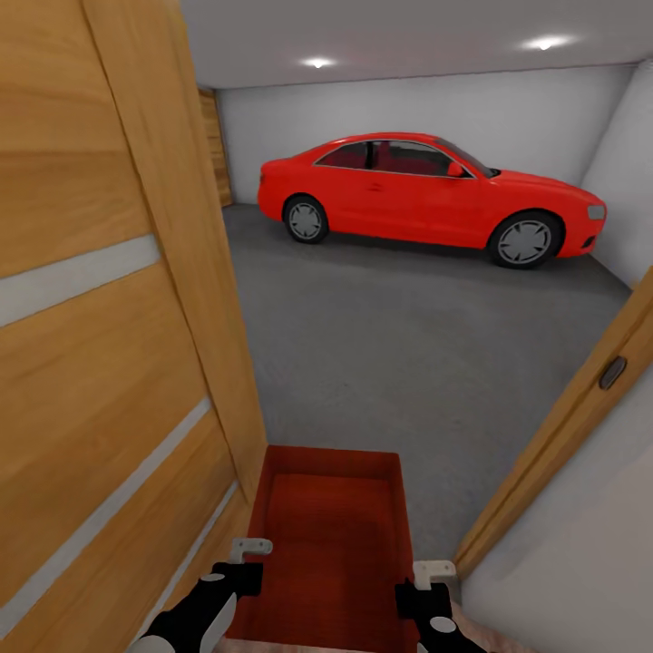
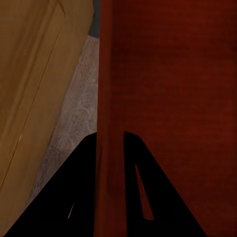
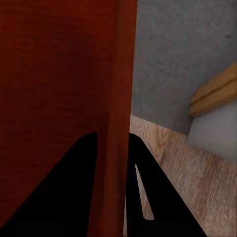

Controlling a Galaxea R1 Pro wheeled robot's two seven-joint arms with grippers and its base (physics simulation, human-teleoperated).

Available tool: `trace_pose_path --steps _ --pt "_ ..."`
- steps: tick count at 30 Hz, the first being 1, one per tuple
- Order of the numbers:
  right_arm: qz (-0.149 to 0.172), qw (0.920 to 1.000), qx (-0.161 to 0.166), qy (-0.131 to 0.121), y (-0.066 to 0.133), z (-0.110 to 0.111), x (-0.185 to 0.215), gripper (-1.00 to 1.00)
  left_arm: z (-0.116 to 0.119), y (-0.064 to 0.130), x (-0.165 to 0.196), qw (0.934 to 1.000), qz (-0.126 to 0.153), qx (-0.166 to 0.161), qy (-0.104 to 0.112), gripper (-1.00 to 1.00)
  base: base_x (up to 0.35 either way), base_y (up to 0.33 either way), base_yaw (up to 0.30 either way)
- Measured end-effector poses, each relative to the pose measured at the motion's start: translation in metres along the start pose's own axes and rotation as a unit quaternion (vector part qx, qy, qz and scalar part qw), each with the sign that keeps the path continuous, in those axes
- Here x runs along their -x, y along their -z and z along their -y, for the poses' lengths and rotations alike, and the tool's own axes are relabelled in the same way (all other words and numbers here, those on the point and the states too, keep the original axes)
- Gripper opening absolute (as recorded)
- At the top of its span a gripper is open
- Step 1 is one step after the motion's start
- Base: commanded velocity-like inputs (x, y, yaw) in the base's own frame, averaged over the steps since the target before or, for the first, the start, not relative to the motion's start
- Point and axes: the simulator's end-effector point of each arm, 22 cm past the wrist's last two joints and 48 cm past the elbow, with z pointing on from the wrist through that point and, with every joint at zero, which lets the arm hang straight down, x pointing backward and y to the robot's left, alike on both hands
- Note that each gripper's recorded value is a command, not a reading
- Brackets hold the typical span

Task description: Move the two storage containers from the living room to the garage. In the garage, place one container on the floor and stack the other container on top of it (either order is fine).

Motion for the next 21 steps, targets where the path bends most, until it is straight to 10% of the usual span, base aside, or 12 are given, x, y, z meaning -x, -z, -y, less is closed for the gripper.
trace_pose_path --steps 21 --pt "0.0 1.0 0.0 0.0 -0.0001 0.0001 -0.0001 -1.0 0.0001 -0.0001 0.0001 1.0 0.0 0.0 0.0 -1.0 0.003 0.002 -0.175"
